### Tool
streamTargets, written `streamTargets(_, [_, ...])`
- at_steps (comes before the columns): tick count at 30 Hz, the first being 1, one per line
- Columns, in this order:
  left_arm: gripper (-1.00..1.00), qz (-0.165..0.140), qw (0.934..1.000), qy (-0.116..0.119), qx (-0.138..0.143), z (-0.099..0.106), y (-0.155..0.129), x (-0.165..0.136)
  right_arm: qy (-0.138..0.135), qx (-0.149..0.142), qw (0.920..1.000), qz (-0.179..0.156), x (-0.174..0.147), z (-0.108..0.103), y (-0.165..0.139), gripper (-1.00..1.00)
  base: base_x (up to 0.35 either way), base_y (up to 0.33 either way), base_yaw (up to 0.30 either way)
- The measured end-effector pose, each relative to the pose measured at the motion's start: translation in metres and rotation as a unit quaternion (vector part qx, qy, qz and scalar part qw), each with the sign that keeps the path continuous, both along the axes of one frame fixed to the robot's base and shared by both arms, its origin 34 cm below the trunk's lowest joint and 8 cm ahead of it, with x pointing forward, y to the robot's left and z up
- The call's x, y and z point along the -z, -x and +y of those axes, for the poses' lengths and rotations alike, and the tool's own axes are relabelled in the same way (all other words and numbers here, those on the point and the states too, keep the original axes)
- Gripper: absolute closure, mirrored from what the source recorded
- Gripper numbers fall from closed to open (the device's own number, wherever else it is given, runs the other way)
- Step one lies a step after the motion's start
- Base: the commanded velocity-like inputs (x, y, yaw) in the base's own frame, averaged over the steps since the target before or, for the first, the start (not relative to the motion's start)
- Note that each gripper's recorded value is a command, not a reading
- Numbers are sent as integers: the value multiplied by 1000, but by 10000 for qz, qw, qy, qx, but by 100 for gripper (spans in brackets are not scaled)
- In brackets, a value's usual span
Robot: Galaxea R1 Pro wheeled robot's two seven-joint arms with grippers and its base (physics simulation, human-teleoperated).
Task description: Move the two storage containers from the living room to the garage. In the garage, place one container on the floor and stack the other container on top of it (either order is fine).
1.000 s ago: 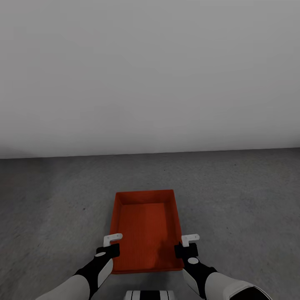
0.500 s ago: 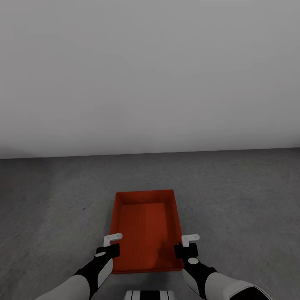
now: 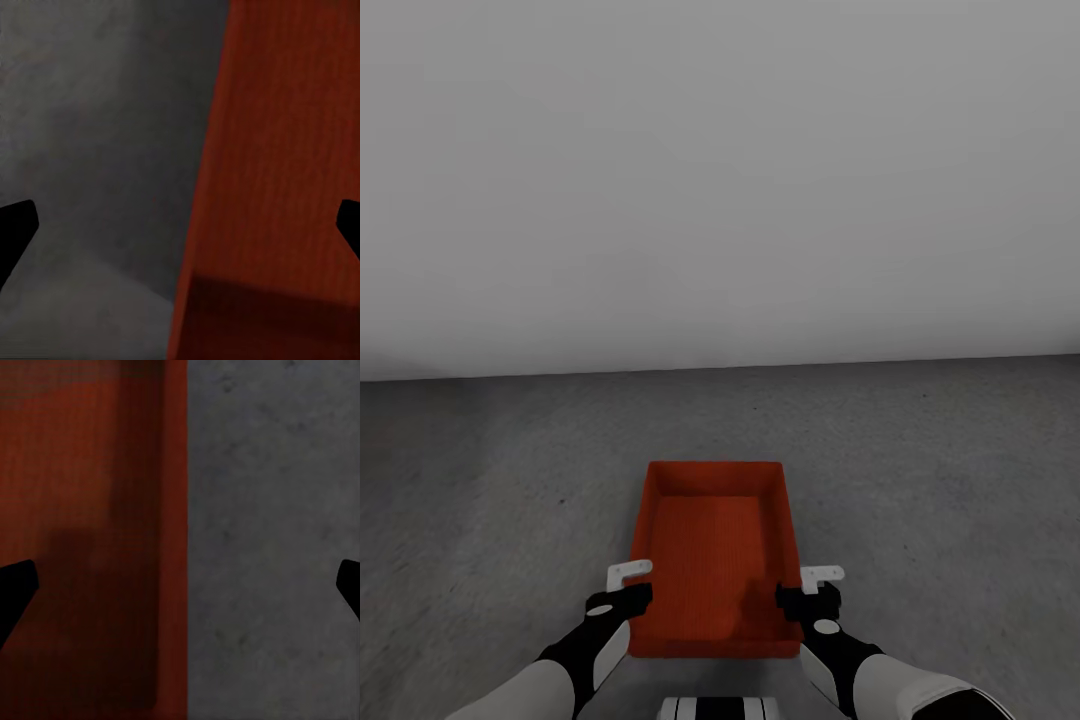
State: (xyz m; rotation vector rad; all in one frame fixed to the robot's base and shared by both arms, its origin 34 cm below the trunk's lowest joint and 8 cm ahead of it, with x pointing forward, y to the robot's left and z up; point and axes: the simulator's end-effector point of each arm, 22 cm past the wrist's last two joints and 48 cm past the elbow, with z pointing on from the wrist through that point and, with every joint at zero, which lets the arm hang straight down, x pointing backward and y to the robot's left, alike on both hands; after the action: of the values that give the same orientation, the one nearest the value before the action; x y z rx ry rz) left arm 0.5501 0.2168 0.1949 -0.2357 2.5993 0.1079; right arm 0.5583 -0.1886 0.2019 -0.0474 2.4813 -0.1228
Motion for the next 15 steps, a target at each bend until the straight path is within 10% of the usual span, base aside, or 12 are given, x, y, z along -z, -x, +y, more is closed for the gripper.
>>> streamTargets(15, [-100,-39,10000,21,-78,2,-6,-17,4,6,10000,-97,-19,-1,-9,-100,0,0,0])
